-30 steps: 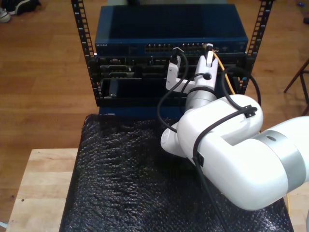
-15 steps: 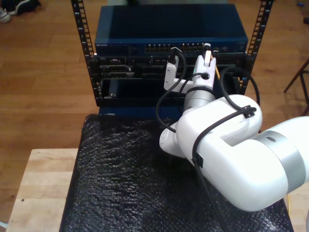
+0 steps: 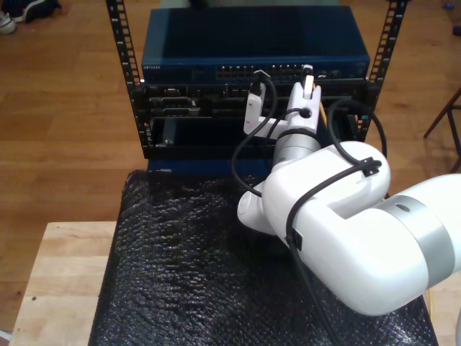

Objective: Grab the cable and plug it in

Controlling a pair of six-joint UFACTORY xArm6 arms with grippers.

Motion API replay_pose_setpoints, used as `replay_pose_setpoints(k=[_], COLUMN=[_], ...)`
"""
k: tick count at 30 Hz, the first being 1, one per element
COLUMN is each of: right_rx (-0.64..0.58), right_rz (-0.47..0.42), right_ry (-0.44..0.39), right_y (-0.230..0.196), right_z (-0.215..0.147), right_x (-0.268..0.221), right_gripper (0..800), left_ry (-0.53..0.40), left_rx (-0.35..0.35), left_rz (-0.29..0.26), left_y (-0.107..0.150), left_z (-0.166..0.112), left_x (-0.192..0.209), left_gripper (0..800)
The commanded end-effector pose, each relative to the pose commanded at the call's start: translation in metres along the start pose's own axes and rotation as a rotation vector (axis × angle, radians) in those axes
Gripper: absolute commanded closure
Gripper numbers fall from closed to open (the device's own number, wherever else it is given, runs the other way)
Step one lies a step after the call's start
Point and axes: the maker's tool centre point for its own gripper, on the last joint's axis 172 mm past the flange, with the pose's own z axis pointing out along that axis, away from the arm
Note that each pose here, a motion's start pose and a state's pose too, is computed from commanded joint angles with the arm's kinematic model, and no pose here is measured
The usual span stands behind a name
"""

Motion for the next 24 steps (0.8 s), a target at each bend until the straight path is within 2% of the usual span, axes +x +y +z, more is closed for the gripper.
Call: replay_pose_setpoints(k=[22, 23, 24], right_rx=[-0.002, -0.002, -0.002], right_rz=[0.017, 0.015, 0.015], right_ry=[0.006, 0.006, 0.008], right_y=[-0.0004, -0.0004, 0.0001], right_z=[0.0082, 0.0082, 0.0081], right_x=[0.0063, 0.0063, 0.0066], right_gripper=[800, 773, 712], left_ry=[0.0, 0.0, 0.0], left_rx=[0.0, 0.0, 0.0], left_rz=[0.0, 0.0, 0.0], left_y=[0.0, 0.0, 0.0], left_z=[0.0, 0.0, 0.0], left_x=[0.0, 0.0, 0.0], left_gripper=[0, 0, 1])
